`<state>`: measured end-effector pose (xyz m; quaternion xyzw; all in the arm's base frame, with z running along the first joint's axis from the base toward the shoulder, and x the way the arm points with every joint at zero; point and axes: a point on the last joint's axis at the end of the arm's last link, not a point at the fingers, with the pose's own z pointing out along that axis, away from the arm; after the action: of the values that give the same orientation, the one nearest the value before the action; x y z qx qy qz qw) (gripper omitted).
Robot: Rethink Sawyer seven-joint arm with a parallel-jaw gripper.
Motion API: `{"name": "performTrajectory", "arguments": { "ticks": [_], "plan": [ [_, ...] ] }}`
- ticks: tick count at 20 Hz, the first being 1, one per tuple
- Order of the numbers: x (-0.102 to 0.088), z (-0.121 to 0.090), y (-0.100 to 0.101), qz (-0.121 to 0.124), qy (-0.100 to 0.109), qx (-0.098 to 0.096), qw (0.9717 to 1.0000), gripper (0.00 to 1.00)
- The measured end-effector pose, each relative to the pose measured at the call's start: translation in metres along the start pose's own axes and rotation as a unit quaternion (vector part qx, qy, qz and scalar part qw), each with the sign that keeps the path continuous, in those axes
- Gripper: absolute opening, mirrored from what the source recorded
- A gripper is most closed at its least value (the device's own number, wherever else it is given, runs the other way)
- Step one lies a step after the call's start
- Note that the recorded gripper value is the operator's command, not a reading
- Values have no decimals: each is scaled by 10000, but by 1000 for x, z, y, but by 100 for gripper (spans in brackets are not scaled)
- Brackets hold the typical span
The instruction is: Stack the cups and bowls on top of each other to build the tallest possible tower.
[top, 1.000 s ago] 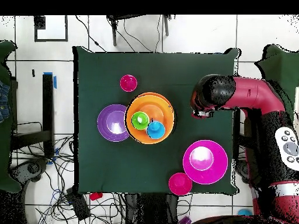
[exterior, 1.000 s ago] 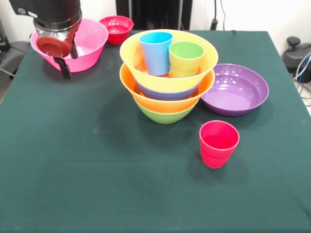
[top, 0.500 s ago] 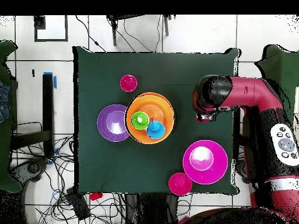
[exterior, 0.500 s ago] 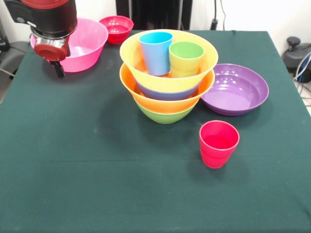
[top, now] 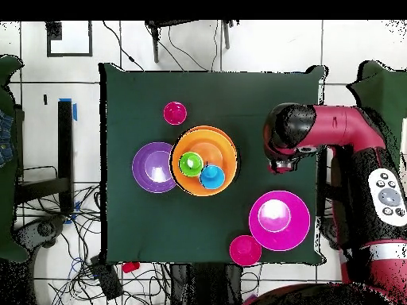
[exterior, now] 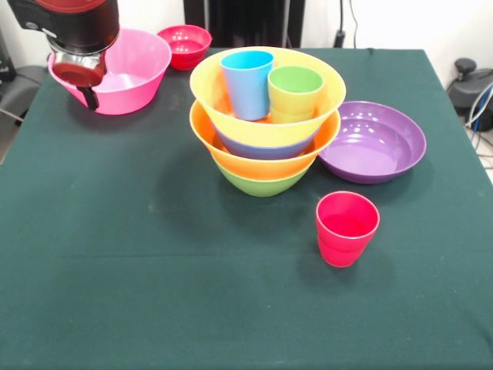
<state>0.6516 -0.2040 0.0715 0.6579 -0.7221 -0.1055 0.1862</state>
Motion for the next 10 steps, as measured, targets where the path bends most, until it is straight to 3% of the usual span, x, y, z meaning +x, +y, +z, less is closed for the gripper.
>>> {"name": "performTrajectory", "arguments": {
  "ticks": [10],
  "plan": [
    [22, 16, 4, 150, -123, -94, 9998, 100]
  ]
}}
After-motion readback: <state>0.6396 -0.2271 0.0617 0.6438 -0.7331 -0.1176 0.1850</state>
